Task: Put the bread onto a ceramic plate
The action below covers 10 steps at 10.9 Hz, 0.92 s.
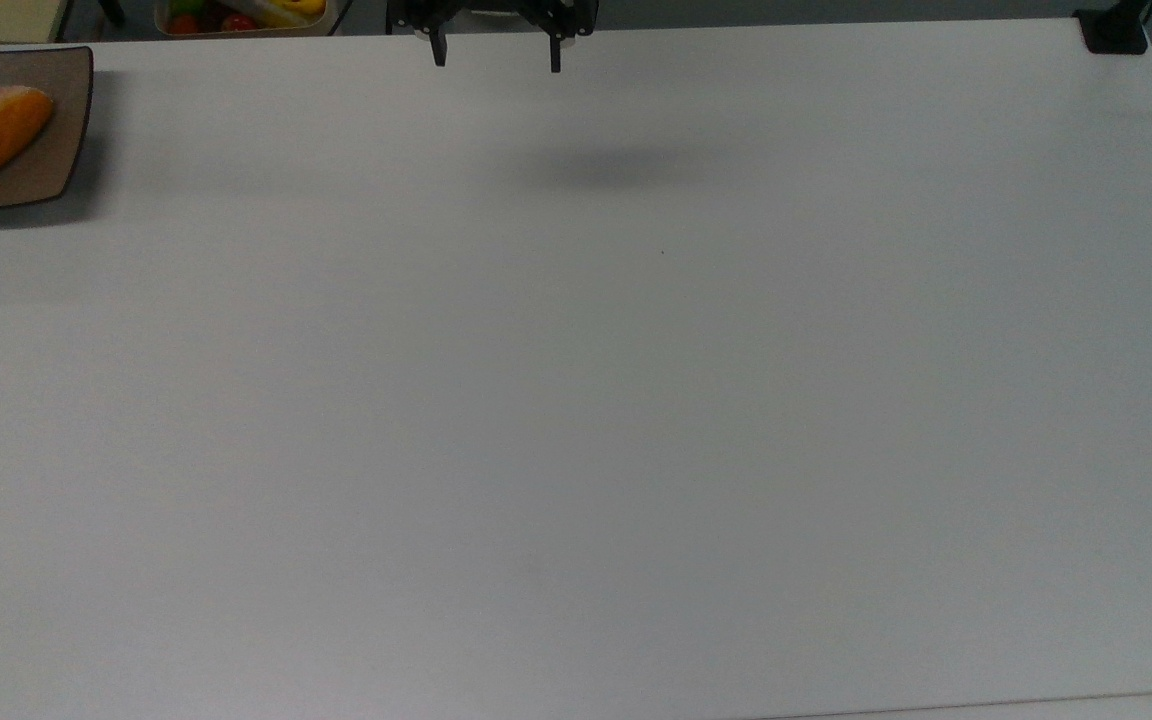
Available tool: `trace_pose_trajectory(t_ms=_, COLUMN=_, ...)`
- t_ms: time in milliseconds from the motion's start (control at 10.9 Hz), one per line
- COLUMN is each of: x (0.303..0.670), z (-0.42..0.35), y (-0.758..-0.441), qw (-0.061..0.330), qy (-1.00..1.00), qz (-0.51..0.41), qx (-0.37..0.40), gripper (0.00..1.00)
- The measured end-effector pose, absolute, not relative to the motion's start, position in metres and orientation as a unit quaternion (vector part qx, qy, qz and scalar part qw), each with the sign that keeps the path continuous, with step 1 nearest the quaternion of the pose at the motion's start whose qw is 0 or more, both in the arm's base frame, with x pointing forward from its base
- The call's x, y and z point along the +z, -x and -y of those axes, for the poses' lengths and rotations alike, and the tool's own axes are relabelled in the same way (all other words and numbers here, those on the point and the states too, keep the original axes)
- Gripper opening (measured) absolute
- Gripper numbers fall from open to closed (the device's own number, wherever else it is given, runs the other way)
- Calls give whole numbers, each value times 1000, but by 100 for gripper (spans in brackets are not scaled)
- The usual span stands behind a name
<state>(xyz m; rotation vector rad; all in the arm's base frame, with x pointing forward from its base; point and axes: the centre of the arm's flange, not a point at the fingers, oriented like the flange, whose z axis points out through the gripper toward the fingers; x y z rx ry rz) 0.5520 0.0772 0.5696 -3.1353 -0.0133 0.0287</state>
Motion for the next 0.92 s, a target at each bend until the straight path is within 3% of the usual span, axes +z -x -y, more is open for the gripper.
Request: trace_pose_trajectory(t_ms=921, x=558, z=-82, y=-556, qw=-7, qy=1000, qz=9, qx=18, gripper=100)
